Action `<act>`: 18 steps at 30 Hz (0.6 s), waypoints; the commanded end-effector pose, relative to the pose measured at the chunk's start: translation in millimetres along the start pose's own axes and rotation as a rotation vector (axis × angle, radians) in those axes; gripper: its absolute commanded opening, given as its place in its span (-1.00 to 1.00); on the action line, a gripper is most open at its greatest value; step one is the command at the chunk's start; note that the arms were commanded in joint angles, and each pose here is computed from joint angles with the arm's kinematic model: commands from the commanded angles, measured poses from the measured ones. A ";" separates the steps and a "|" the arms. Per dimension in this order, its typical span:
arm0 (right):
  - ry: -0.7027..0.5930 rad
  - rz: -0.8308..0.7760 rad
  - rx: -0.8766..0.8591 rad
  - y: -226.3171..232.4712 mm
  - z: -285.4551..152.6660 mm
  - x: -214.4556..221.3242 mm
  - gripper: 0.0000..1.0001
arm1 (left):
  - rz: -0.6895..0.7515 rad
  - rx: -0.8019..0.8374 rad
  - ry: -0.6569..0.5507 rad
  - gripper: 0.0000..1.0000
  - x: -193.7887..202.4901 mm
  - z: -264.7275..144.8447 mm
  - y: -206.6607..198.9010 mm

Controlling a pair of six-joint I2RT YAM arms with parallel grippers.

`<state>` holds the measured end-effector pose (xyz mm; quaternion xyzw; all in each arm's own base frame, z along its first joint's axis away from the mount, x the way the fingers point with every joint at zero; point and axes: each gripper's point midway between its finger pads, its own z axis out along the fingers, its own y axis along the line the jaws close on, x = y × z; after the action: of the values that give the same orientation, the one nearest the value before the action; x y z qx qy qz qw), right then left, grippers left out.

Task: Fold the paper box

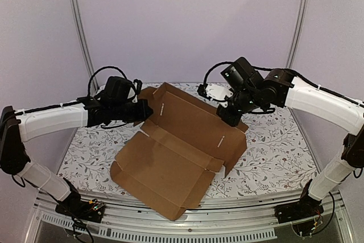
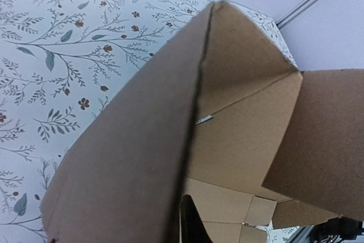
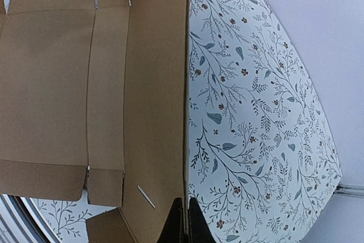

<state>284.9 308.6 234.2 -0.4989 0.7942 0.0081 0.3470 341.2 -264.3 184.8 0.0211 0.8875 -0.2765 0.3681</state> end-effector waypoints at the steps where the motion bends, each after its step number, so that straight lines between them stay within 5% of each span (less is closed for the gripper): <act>1: -0.005 0.015 -0.092 14.9 -5.8 -1.6 -1.00 | 0.065 -0.109 -0.032 -0.91 4.3 -4.6 21.0; 18: 0.045 0.085 -0.159 13.3 -3.7 16.8 -1.00 | 0.148 -0.242 -0.070 -0.89 30.8 3.1 67.8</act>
<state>264.4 308.4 220.4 -0.5118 0.8048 0.0627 0.2940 339.8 -210.7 135.3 0.0191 0.9008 -0.1411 0.4103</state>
